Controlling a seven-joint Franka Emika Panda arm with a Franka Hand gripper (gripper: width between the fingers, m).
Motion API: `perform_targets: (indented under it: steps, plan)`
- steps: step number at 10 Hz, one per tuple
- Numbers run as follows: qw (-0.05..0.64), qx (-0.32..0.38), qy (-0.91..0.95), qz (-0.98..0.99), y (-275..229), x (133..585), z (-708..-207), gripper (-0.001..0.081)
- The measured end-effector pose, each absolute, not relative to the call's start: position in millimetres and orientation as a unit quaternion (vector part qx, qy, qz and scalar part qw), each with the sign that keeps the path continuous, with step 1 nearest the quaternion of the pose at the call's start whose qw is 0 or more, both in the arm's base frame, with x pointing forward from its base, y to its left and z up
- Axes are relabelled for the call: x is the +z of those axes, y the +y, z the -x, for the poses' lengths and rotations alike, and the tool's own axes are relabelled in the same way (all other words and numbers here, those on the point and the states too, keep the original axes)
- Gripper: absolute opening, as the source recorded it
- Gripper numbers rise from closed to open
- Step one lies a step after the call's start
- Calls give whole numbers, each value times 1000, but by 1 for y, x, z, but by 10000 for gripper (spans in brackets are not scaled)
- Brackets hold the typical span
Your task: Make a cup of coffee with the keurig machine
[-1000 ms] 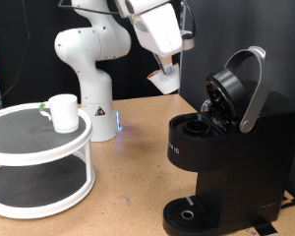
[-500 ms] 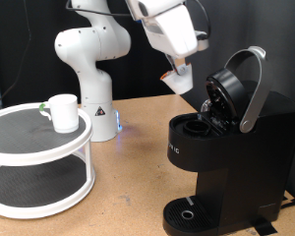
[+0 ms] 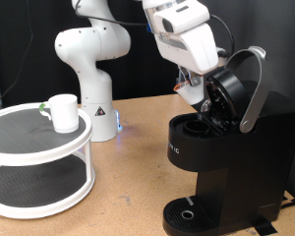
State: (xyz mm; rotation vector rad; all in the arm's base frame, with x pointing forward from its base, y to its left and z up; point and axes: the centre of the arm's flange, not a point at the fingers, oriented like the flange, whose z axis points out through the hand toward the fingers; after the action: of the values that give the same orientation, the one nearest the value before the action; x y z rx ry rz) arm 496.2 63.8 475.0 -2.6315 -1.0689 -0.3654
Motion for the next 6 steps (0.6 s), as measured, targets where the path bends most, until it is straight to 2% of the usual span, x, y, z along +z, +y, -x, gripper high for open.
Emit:
perform_targets:
  steps: [6]
  plan:
    - [131, -122, -382, 906, 73, 452, -492, 57]
